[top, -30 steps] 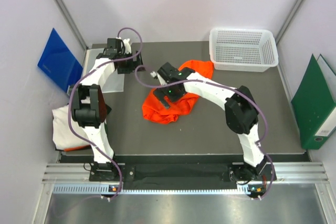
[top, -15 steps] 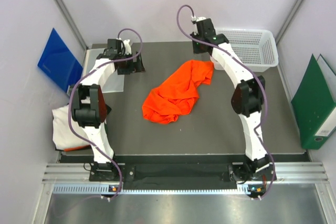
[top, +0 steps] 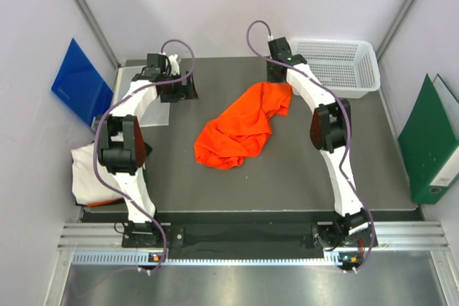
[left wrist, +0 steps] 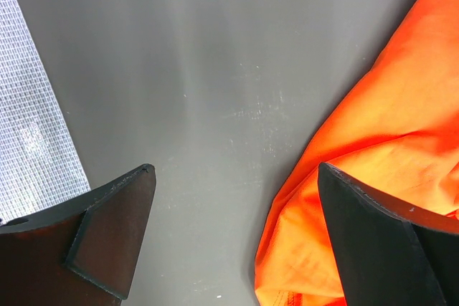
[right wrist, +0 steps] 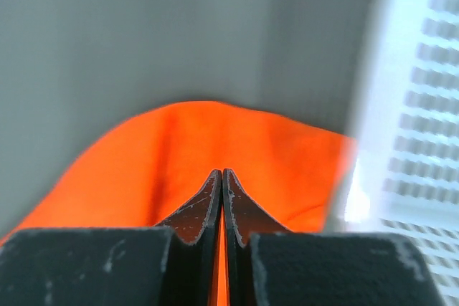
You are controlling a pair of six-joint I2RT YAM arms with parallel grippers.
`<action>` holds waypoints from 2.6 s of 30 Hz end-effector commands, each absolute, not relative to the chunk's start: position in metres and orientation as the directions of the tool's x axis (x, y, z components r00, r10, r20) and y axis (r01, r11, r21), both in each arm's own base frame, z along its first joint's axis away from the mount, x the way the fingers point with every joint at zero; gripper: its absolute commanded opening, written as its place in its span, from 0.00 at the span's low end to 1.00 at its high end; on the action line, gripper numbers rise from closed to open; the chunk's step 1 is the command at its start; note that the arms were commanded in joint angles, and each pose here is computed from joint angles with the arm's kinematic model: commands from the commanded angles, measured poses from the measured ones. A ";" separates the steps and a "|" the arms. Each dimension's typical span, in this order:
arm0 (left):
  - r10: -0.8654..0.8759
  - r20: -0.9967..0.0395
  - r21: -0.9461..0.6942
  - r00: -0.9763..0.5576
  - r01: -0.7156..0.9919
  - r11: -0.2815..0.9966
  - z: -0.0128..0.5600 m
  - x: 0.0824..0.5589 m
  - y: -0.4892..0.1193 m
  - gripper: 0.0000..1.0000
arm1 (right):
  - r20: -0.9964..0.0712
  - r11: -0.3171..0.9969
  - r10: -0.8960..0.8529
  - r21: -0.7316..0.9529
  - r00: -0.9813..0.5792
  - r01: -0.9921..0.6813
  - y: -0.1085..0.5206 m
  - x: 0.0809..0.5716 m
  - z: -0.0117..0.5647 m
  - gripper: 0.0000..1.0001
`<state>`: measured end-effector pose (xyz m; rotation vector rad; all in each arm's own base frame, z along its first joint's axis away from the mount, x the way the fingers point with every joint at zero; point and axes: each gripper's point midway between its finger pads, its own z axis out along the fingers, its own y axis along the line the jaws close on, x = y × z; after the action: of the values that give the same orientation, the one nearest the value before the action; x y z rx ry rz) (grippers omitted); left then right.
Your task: Fold and stack the t-shirts
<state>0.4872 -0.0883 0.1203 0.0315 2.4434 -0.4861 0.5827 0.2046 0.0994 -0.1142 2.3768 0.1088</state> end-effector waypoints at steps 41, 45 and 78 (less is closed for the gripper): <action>-0.173 -0.400 -0.589 -0.900 0.107 0.801 0.125 0.468 -0.159 0.99 | -0.605 0.960 0.084 0.263 -0.792 -0.099 0.163 0.468 0.164 0.83; 0.062 -0.429 -0.407 -0.901 0.254 0.878 0.116 0.444 -0.172 0.99 | -0.520 0.940 0.080 0.323 -0.851 -0.109 0.173 0.436 0.144 0.83; 0.505 -0.316 0.208 -0.803 0.460 0.863 0.073 0.349 -0.238 0.00 | -0.293 0.865 0.064 0.493 -0.954 -0.093 0.206 0.349 0.109 0.80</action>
<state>0.3453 -0.2541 0.0730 0.7721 2.6735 0.0499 0.3537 0.2042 0.0811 0.0098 2.8069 0.7148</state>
